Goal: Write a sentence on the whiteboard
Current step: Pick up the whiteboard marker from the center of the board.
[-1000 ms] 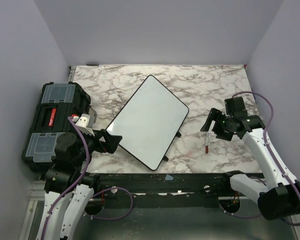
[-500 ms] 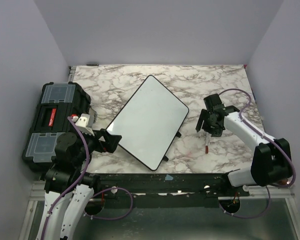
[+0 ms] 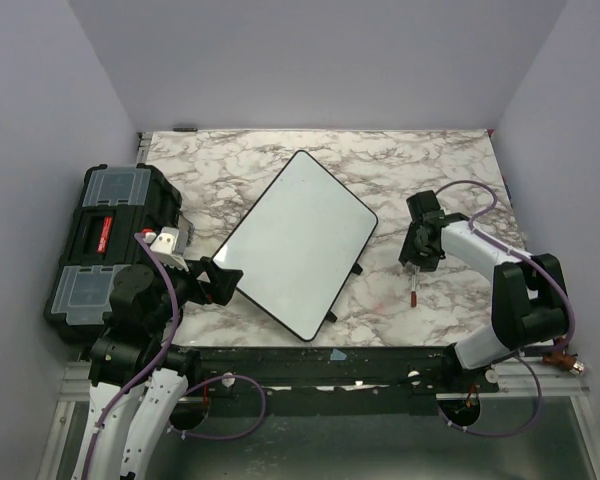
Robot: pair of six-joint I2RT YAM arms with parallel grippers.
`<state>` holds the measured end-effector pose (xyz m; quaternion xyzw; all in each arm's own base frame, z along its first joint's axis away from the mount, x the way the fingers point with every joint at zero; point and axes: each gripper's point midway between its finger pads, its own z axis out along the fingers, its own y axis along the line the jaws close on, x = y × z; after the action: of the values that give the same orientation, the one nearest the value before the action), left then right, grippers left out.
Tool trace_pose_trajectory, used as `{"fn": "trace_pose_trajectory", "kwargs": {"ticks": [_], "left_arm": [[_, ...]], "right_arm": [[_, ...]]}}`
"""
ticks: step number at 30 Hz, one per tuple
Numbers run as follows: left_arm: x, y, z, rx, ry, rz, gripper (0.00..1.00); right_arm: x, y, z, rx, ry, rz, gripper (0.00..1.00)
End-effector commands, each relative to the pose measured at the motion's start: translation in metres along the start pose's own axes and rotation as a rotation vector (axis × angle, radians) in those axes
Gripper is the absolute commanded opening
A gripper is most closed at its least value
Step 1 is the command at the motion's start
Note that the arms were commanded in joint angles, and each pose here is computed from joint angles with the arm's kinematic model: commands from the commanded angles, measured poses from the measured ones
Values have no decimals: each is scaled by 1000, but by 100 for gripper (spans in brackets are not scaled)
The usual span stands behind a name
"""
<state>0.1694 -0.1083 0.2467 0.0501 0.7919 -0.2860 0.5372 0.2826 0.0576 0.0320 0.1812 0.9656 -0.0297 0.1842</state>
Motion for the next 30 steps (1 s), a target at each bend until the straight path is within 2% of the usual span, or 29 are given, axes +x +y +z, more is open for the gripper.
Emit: {"fn": "trace_pose_trajectory", "kwargs": {"ticks": [1,8,13,15,17,25,30], "left_arm": [[0,4,3,-16,-4,-1,98],[0,4,4,-18,3,-3,98],[1,5,5,-19,6,-4,98],[1,5,5,-19,6,-4,98],[1,5,5,-19,6,-5,98],[0,0,4,4,9,-1,98],[-4,-5,1,20,8,0,98]], "right_arm": [[-9,-6,11,11,-23,11,48],[-6,-12,23,15,1,24,39],[-4,-15,27,34,11,16,28],[-5,-16,25,38,7,14,19],[-7,-16,21,37,0,16,1],[-28,-5,-21,-43,-74,91,1],[-49,-6,-61,-73,-177,181,1]]}}
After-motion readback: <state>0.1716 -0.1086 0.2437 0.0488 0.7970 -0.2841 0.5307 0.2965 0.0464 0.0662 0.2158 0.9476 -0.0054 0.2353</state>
